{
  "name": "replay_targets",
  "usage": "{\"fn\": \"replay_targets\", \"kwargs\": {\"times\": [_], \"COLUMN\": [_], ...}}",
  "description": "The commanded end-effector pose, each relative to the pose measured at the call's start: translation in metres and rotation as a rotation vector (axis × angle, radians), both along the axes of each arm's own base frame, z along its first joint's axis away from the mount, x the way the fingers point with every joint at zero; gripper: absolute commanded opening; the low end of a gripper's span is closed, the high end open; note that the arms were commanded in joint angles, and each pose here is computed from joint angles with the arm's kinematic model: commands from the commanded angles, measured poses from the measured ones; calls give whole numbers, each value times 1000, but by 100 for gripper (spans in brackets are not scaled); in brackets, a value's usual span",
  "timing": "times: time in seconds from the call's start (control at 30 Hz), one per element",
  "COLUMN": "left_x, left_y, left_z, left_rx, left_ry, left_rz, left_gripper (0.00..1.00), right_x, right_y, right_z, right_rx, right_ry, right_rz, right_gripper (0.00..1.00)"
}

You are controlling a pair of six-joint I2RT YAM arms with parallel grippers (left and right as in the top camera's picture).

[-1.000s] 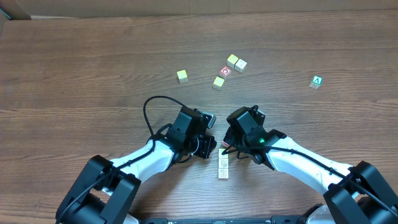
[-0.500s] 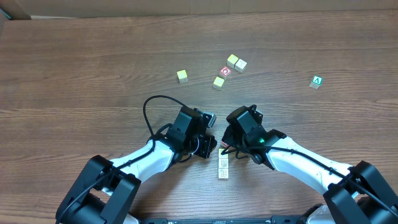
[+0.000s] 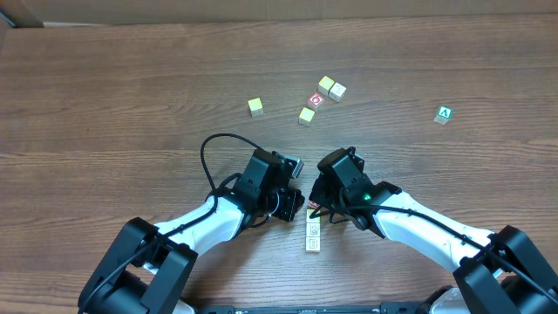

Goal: Flip 4 blocks

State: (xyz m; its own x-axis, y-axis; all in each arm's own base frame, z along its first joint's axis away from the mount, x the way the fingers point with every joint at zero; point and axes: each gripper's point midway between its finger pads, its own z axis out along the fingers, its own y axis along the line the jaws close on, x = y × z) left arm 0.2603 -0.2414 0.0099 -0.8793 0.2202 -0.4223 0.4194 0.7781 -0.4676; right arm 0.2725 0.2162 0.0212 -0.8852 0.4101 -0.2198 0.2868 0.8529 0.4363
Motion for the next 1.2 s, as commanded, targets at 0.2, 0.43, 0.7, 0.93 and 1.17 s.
{"fn": "replay_targets", "kwargs": {"times": [0.2, 0.43, 0.7, 0.93, 1.17], "left_x": [-2, 0, 0, 0, 3], "left_y": [3, 5, 6, 6, 8], "left_z": [-8, -8, -8, -8, -8], "left_rx": [20, 22, 24, 25, 24], "left_ry": [9, 10, 8, 8, 8], "left_rz": [9, 19, 22, 22, 31], "left_gripper": [4, 4, 4, 4, 4], "right_x": [5, 4, -1, 1, 9], "right_y": [11, 15, 19, 20, 24], "right_z": [9, 10, 10, 11, 17], "right_rx": [24, 28, 41, 46, 67], "right_ry": [-31, -42, -31, -42, -77], "right_rz": [71, 124, 169, 168, 162], "right_gripper": [4, 4, 4, 4, 4]}}
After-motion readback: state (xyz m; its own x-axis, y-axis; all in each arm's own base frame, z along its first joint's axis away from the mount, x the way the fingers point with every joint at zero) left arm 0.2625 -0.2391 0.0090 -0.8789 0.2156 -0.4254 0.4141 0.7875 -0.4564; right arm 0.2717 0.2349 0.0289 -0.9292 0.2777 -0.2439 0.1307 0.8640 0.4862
